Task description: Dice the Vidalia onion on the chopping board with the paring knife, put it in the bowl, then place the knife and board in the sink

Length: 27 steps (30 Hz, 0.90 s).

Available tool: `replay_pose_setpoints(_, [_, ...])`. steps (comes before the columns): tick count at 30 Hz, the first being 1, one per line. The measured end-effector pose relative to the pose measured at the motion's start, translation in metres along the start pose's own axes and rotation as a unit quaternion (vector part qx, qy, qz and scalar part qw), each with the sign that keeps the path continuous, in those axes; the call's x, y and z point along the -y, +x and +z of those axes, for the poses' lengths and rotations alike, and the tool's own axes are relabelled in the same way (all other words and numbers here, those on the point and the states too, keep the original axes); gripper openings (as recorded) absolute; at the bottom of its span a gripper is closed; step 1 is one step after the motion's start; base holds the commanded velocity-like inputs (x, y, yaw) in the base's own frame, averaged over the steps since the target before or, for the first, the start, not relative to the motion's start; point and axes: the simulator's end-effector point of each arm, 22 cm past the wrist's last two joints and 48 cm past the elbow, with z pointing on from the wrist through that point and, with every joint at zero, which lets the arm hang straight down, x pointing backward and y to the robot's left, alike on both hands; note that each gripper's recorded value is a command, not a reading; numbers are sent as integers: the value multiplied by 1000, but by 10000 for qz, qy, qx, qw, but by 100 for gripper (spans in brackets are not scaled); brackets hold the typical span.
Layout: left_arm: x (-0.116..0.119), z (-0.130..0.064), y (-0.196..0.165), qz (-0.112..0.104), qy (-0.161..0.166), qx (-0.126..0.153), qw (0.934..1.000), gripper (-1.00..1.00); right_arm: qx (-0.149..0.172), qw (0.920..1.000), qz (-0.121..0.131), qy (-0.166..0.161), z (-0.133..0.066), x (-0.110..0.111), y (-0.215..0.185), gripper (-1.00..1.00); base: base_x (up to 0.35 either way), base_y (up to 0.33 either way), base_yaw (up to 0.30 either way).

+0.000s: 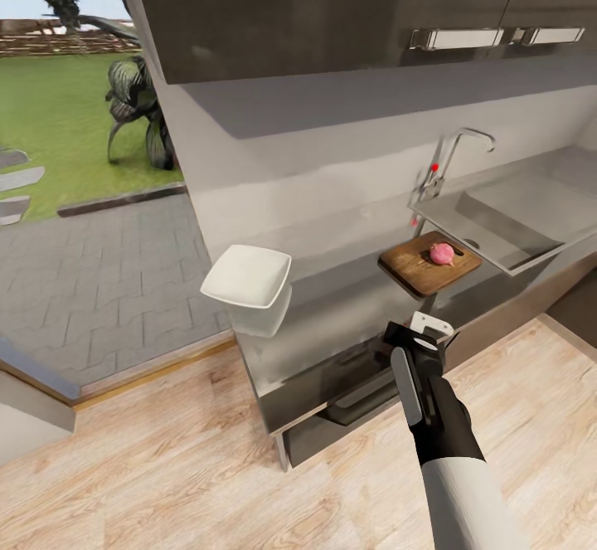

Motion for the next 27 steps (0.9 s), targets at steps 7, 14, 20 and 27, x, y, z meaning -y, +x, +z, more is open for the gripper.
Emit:
replay_pose_setpoints(7, [0, 0, 0, 0, 0, -3, 10000, 100, -3, 10000, 3, 1, 0, 0, 0, -100, 0, 0, 0])
replay_pose_setpoints(14, [0, 0, 0, 0, 0, -4, 10000, 100, -5, 10000, 7, 14, 0, 1, 0, -100, 0, 0, 0])
replay_pose_setpoints(20, [0, 0, 0, 0, 0, -4, 10000, 100, -5, 10000, 3, 19, 0, 1, 0, -100, 0, 0, 0])
replay_pose_setpoints(27, [0, 0, 0, 0, 0, -5, 10000, 100, 4, 10000, 0, 16, 0, 1, 0, -100, -15, 0, 0])
